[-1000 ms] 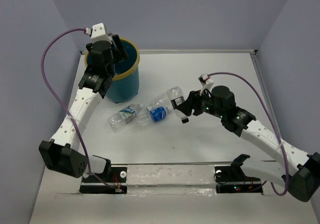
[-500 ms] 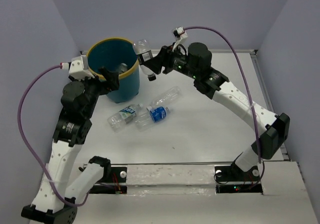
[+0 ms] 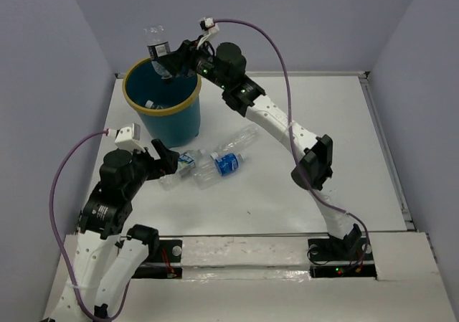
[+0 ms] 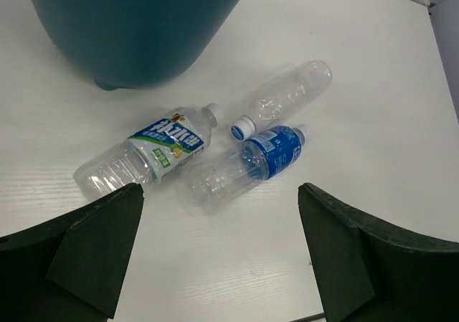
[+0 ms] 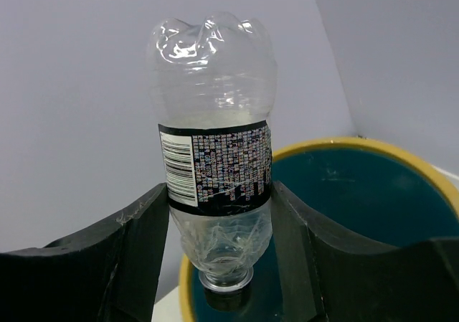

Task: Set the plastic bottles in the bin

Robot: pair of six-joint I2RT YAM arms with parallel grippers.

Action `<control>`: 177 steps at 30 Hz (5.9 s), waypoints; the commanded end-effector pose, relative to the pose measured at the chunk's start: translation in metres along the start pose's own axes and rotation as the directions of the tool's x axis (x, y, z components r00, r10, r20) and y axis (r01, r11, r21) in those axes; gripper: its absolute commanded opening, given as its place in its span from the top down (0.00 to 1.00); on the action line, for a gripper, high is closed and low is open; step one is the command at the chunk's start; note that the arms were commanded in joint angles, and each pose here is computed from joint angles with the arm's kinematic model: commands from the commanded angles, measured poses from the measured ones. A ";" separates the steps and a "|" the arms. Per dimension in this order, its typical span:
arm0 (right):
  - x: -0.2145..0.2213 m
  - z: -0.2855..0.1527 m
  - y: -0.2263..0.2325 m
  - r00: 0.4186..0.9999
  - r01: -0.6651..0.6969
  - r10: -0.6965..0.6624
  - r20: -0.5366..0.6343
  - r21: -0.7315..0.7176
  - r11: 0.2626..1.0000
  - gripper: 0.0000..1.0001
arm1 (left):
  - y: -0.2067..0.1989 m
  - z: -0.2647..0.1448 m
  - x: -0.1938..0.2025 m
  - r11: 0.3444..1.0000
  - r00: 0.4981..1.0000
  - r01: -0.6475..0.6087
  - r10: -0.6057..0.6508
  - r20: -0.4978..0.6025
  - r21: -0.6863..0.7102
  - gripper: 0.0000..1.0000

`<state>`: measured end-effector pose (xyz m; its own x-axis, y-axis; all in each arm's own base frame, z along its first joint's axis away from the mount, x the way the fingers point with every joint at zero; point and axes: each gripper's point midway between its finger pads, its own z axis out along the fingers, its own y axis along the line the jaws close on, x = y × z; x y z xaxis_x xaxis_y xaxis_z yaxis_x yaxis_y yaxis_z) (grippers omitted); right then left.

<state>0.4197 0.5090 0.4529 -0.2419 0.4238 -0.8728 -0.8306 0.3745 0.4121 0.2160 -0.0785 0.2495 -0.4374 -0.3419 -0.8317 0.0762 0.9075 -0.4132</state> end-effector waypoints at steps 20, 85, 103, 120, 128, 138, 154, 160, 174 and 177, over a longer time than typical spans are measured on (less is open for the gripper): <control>0.031 -0.163 -0.022 0.988 0.113 -0.086 -0.131 0.209 0.971 0.20 | -0.092 0.030 0.069 0.921 0.948 -0.079 0.188 -0.257 0.383 0.01; 0.240 -0.267 -0.221 0.817 -0.302 0.557 -0.152 0.710 0.636 0.00 | -0.118 0.084 0.166 0.943 0.906 -0.140 0.245 -0.346 0.301 0.56; 0.223 -0.273 -0.234 0.862 -0.298 0.504 -0.057 0.747 0.594 0.60 | -0.180 0.049 -0.142 0.969 0.957 -0.137 0.076 0.279 0.206 0.56; 0.072 -0.294 -0.122 0.980 -0.170 0.201 0.001 0.536 0.827 0.61 | -0.022 0.133 -0.229 0.959 0.914 -0.023 0.134 0.383 -0.281 0.49; 0.017 -0.242 -0.067 0.999 -0.047 0.053 -0.002 0.416 0.908 0.60 | -0.021 0.122 -0.221 0.969 0.919 -0.027 0.121 0.375 -0.246 0.01; -0.069 -0.146 -0.016 0.990 0.093 -0.116 0.075 0.258 0.962 0.61 | -0.067 0.027 -0.158 0.988 0.942 -0.109 0.067 0.328 0.113 0.01; -0.059 -0.005 -0.022 0.959 0.207 -0.230 0.163 0.145 0.968 0.60 | -0.029 -0.040 -0.029 0.985 0.985 -0.012 -0.018 0.169 0.173 0.01; 0.003 0.013 -0.034 0.959 0.274 -0.280 0.044 0.101 0.956 0.11 | -0.029 -0.054 -0.035 0.985 0.980 -0.025 -0.009 0.198 0.171 0.01; 0.039 -0.097 0.044 0.882 0.396 -0.440 -0.169 -0.241 0.886 0.14 | -0.047 -0.105 -0.128 0.990 0.909 -0.100 0.050 0.414 0.100 0.01; 0.076 -0.126 0.060 0.842 0.360 -0.476 -0.254 -0.392 0.847 0.13 | -0.039 -0.103 -0.137 0.996 0.899 -0.073 0.046 0.435 0.045 0.01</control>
<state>0.3344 0.4584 0.4150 0.0002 0.0849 -0.9964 -0.9288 0.3693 0.0313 0.1713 -0.0550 0.4038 -0.0552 -0.3891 -0.9196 0.2131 0.8951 -0.3915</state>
